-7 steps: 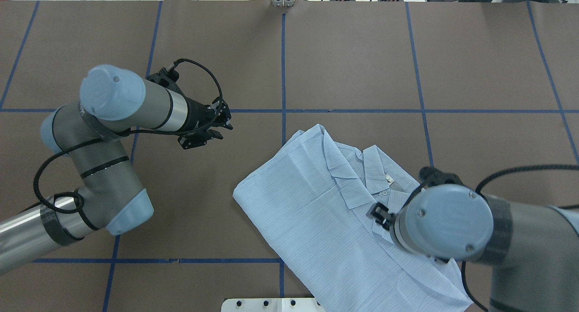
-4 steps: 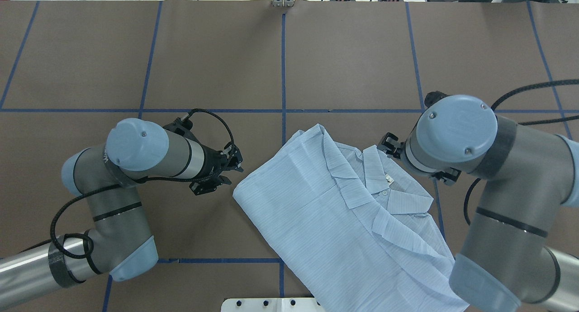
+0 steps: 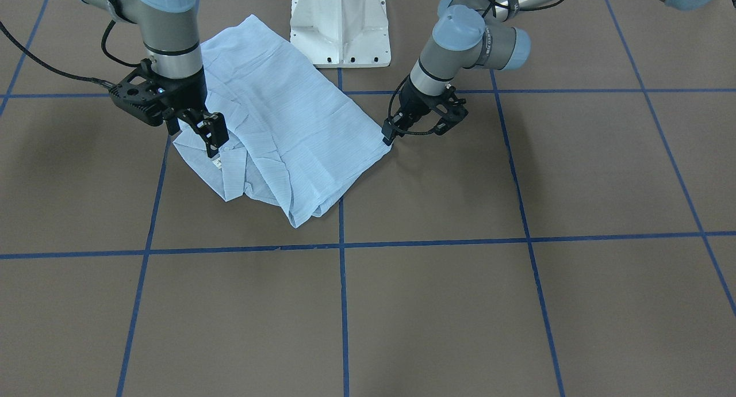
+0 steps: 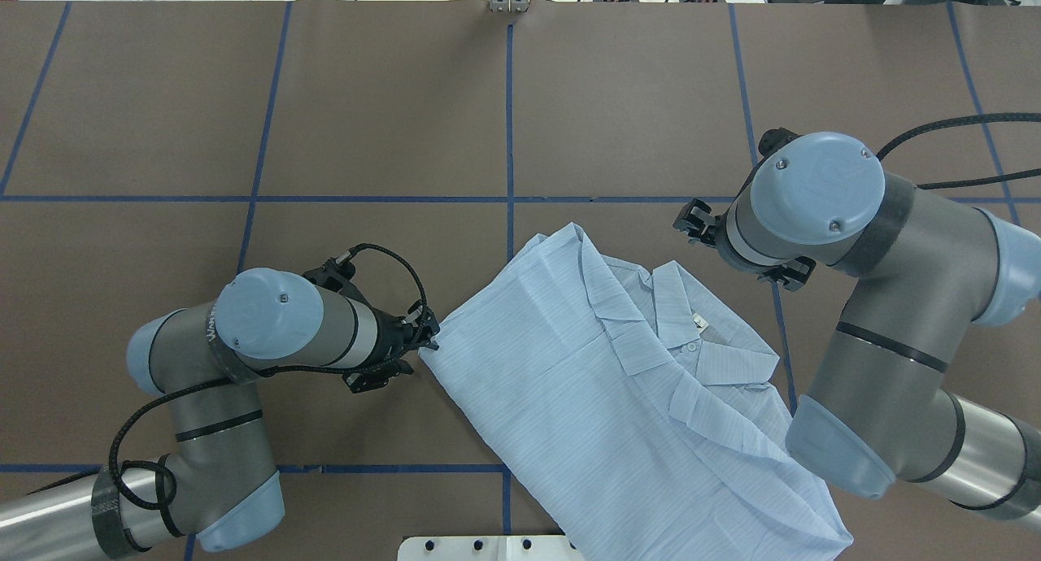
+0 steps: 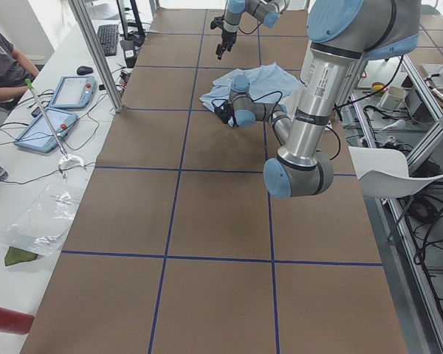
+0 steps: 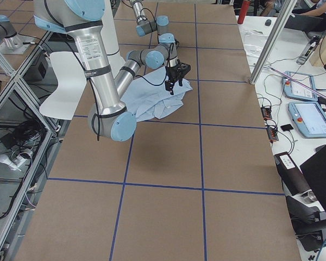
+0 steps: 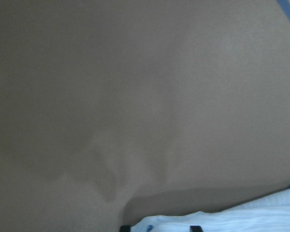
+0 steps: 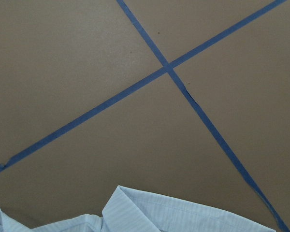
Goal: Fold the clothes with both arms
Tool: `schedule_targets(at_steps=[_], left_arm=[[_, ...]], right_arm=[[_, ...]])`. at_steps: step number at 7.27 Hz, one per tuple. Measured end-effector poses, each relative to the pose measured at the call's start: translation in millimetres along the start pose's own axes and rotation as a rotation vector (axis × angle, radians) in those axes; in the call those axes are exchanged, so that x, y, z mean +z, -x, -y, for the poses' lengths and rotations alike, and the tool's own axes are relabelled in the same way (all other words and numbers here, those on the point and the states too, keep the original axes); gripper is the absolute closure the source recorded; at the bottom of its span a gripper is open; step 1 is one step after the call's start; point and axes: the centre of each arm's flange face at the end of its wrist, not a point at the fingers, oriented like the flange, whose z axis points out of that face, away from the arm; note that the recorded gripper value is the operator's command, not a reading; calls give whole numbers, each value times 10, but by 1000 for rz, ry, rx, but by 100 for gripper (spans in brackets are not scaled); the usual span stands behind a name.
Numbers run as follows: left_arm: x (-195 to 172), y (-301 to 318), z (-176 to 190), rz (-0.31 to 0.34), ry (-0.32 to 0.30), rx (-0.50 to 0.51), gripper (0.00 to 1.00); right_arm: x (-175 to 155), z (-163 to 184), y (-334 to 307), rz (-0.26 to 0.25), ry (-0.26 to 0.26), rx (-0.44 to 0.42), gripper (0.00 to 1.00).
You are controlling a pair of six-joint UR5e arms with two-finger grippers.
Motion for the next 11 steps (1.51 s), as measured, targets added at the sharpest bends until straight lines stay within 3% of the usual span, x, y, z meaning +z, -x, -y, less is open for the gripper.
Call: schedule_targets(at_steps=[2,6,9,11], left_arm=[[40,15,-74,6,7,6,100],[-100,-66,10,-22,-1,6,100],[-482,-434,701,-92,-99,87,100],[-507,-836,1373,-100,-197,143,100]], right_arm=[[41,10,-1,-5,-1,2,0],[80,18,-13,-13,-3,2,0],[135,22,-16,-23,-4,3,0],[148,14,-16,-25,-3,5,0]])
